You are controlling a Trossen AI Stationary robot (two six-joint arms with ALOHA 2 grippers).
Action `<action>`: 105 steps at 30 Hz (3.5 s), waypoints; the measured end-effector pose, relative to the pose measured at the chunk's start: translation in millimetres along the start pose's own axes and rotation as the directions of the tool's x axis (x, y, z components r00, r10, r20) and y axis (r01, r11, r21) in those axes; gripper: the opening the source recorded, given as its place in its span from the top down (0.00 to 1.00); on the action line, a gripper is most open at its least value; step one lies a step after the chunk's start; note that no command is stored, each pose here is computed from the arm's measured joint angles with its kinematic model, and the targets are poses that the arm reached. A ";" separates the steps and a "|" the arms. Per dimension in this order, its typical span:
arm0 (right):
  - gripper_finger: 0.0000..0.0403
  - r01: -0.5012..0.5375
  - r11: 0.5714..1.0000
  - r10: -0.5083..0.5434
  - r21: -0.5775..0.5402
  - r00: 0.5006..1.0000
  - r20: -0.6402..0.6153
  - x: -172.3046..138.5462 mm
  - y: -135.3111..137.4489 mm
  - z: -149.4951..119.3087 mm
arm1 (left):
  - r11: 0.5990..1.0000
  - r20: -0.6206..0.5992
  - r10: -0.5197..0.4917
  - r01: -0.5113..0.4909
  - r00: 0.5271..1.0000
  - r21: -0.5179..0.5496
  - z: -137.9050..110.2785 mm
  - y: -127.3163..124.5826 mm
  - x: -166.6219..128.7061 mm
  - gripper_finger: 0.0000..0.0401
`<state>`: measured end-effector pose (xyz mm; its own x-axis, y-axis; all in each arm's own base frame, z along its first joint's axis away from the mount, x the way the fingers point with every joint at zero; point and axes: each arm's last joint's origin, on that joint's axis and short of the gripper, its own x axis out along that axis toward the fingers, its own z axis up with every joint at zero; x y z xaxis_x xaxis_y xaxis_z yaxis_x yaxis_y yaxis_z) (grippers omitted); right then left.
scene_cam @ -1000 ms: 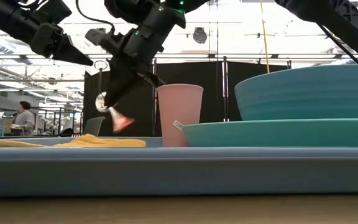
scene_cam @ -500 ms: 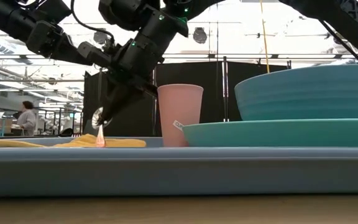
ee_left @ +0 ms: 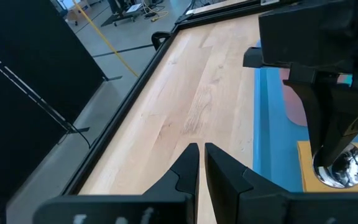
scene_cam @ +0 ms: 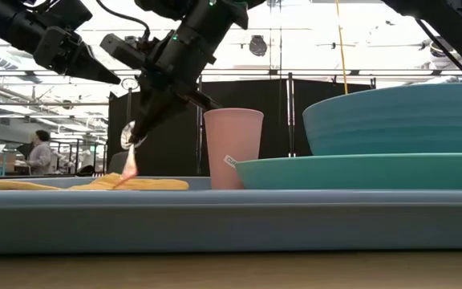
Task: Set up tray
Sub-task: Put the orange spoon on the yellow napkin
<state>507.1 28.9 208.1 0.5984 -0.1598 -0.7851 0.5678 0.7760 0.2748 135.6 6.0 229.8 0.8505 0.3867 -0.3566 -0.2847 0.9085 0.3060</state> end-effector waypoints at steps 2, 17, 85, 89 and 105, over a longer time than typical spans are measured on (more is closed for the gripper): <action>1.00 -0.022 0.998 0.022 -0.055 1.000 -0.007 0.1 0.8 0.5 | 1.000 0.000 -0.003 0.003 1.000 0.000 0.0 -0.1 0.0 0.92; 1.00 -0.029 0.998 0.027 -0.049 0.999 -0.028 10.6 -10.2 0.2 | 1.000 0.000 -0.004 0.004 1.000 0.004 0.0 -0.1 0.0 0.92; 1.00 0.072 0.819 0.262 -0.569 0.835 0.483 -175.6 -206.8 -117.9 | 0.969 -0.144 -0.040 0.003 0.989 -0.249 -9.0 -29.6 58.1 0.92; 1.00 0.049 0.816 0.238 -0.576 0.880 0.411 -160.9 -208.3 -128.9 | 0.965 -0.110 -0.062 0.032 0.992 -0.259 -7.1 -34.8 67.8 0.92; 1.00 -0.118 0.707 0.398 -0.697 0.881 0.255 -143.3 -196.3 -139.5 | 0.956 -0.090 -0.134 0.105 0.987 -0.274 -6.3 -47.8 69.6 0.92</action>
<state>231.1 -15.4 189.2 0.8976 0.0126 -0.4406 -0.0629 0.9930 -0.0998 205.6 -9.5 184.8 0.8375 0.2741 -0.4727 -0.3041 0.9525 0.0137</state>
